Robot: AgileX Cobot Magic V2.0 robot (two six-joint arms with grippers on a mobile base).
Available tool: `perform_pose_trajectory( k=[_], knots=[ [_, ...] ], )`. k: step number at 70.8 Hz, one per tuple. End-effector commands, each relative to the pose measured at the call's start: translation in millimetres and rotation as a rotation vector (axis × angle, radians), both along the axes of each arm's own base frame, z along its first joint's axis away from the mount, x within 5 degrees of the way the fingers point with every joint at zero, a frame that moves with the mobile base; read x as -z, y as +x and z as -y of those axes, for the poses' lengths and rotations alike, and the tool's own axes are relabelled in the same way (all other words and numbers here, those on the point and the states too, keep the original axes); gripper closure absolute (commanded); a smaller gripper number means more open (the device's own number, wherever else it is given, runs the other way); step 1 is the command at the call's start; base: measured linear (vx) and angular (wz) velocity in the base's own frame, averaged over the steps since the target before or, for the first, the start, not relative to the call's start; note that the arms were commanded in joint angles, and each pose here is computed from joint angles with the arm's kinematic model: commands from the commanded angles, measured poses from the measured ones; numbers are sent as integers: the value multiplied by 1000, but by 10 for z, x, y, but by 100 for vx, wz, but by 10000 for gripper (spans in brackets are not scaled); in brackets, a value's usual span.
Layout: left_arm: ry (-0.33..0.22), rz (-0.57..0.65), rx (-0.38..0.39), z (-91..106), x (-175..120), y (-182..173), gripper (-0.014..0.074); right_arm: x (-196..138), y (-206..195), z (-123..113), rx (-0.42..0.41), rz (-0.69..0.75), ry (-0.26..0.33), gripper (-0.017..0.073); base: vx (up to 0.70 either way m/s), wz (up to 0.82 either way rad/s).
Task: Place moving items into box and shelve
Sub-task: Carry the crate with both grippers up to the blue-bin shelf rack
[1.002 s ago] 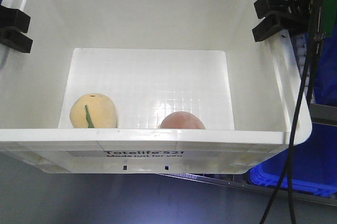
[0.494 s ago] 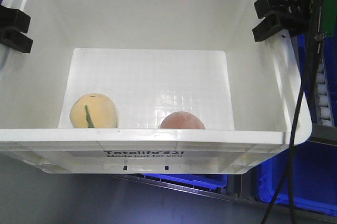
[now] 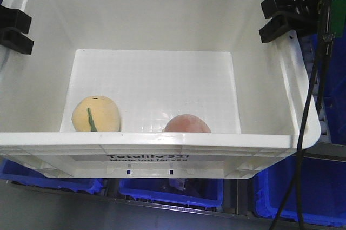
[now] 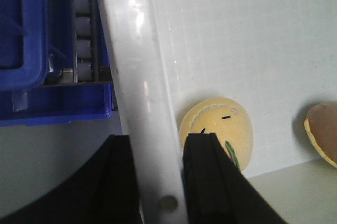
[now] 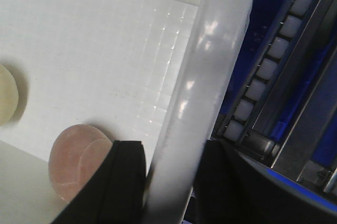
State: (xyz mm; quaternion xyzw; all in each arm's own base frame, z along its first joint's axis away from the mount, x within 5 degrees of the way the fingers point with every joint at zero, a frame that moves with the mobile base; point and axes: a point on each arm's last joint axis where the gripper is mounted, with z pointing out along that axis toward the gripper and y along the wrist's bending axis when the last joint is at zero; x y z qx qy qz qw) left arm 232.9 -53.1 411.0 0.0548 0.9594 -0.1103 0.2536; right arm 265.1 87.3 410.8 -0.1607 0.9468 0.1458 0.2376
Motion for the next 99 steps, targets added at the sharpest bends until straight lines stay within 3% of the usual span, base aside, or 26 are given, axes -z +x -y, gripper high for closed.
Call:
perform_pose_trajectory(
  k=[1,99],
  knots=[
    [-84,168,8,38,-278,-66,610,-285,-98,-23,-17,146,92,571,10,-24],
    [-84,168,8,38,-278,-66,610,-285,-98,-23,-17,146,92,571,4,-14]
  ],
)
